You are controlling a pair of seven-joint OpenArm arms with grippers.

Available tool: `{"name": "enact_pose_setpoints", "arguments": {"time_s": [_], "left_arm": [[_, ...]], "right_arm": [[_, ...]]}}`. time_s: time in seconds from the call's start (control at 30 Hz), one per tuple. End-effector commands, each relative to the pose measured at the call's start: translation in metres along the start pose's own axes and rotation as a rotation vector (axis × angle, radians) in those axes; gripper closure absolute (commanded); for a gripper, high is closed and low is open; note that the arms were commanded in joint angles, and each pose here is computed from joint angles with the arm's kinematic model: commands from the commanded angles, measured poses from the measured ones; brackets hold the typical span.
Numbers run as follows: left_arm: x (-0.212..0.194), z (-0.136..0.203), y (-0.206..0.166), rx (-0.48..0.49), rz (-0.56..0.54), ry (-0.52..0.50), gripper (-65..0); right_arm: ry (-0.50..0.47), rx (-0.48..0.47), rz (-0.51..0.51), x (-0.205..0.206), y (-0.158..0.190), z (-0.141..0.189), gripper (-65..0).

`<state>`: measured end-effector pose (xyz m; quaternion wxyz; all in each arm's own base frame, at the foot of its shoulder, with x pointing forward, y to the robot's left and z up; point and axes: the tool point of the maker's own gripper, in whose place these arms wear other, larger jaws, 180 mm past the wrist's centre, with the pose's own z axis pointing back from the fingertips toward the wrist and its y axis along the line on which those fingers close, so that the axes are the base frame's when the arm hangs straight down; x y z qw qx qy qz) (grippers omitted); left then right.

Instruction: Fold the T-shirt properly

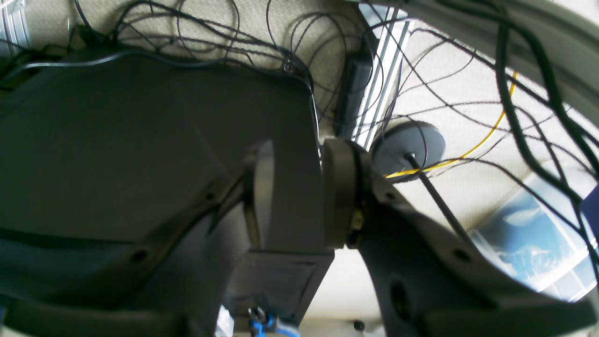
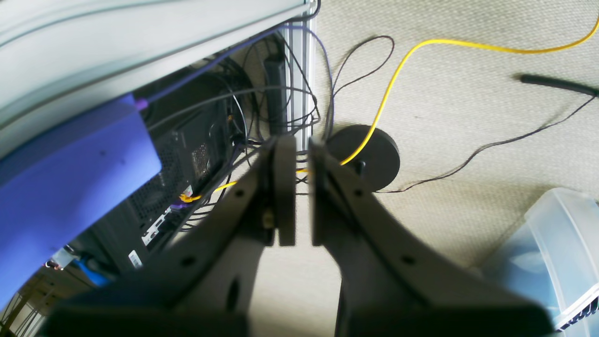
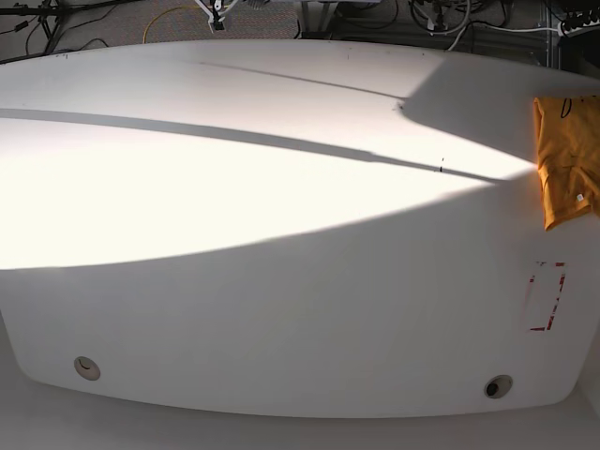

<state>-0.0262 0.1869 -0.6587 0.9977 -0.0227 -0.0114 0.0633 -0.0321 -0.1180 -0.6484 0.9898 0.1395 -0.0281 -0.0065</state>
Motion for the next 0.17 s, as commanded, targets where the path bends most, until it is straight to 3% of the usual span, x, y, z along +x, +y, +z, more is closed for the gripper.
{"name": "enact_pose_setpoints", "arguments": {"time_s": [0.0, 0.13], "left_arm": [[-0.0009, 0.0006, 0.0037, 0.009, -0.004, -0.002, -16.0], [0.0003, 0.0006, 0.0035, 0.008, -0.005, -0.005, -16.0]], "right_arm": [[0.002, -0.002, 0.003, -0.0028, -0.0036, 0.0016, -4.0], [0.0, -0.002, 0.005, -0.0021, -0.0036, 0.0017, -4.0]]}}
